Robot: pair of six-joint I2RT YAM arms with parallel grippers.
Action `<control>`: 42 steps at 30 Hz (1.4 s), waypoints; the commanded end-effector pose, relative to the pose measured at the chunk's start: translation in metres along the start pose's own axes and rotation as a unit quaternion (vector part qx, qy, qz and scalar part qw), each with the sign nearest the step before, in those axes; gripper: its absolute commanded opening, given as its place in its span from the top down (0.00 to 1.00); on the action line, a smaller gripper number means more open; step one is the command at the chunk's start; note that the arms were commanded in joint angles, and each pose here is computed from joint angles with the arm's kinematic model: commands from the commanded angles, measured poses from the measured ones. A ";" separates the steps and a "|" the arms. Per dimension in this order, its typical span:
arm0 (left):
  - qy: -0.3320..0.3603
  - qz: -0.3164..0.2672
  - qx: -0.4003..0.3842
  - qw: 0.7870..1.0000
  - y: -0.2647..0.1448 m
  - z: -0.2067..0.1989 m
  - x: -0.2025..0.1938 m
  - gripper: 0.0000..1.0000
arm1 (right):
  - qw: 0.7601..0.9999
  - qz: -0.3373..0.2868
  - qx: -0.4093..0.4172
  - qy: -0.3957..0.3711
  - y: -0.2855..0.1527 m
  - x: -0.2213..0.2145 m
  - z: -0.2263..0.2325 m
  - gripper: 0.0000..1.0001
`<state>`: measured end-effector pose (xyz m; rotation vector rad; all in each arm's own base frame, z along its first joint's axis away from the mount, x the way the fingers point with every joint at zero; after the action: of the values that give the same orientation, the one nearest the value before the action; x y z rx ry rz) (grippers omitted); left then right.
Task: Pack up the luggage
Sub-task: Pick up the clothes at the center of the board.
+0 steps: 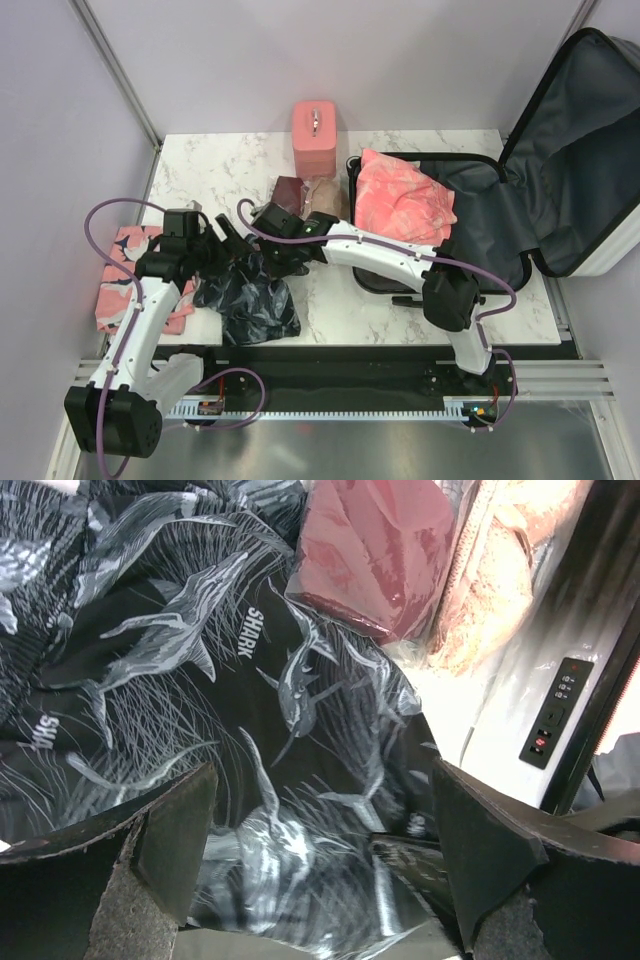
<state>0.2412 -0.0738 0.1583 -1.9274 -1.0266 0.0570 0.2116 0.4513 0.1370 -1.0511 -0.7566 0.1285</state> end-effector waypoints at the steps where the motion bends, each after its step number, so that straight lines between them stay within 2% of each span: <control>1: 0.009 -0.007 -0.025 1.000 -0.004 -0.013 0.006 0.07 | 0.999 -0.039 0.013 -0.018 -0.045 0.031 0.004 1.00; 13: 0.005 0.010 -0.052 0.999 0.009 -0.028 0.009 0.07 | 0.998 -0.053 0.005 -0.033 -0.097 0.056 -0.024 1.00; 17: 0.024 0.009 -0.115 0.993 0.006 -0.066 0.026 0.08 | 0.995 -0.056 0.032 -0.080 -0.111 0.059 -0.024 1.00; 19: 0.026 0.024 -0.126 0.991 0.010 -0.078 0.030 0.09 | 0.990 -0.061 0.042 -0.118 -0.121 0.058 -0.024 1.00; 23: 0.049 0.020 -0.165 0.985 0.005 -0.114 0.046 0.09 | 0.981 -0.073 0.068 -0.169 -0.144 0.060 -0.020 1.00; 26: 0.059 0.025 -0.180 0.982 0.008 -0.130 0.049 0.09 | 0.977 -0.098 0.072 -0.177 -0.168 0.076 -0.021 1.00; 34: 0.079 0.028 -0.227 0.970 0.014 -0.164 0.062 0.09 | 0.977 -0.138 0.028 -0.161 -0.205 0.098 -0.042 1.00; 42: 0.066 0.043 -0.225 0.971 0.030 -0.170 0.066 0.09 | 0.967 -0.225 -0.022 -0.120 -0.260 0.126 -0.055 1.00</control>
<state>0.3648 -0.1476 0.2349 -2.2981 -0.9134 -0.1945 0.2690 0.3546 0.3359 -0.9254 -1.1382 0.0519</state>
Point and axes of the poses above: each gripper's point midway between its finger pads, its own y axis out along the fingers, its own z axis along the line the jaws close on, x = y × z, the point moved 1 cm from there along -y, back along the fingers, and after that the axes turned 10 degrees about -y, right-handed, at the moved point
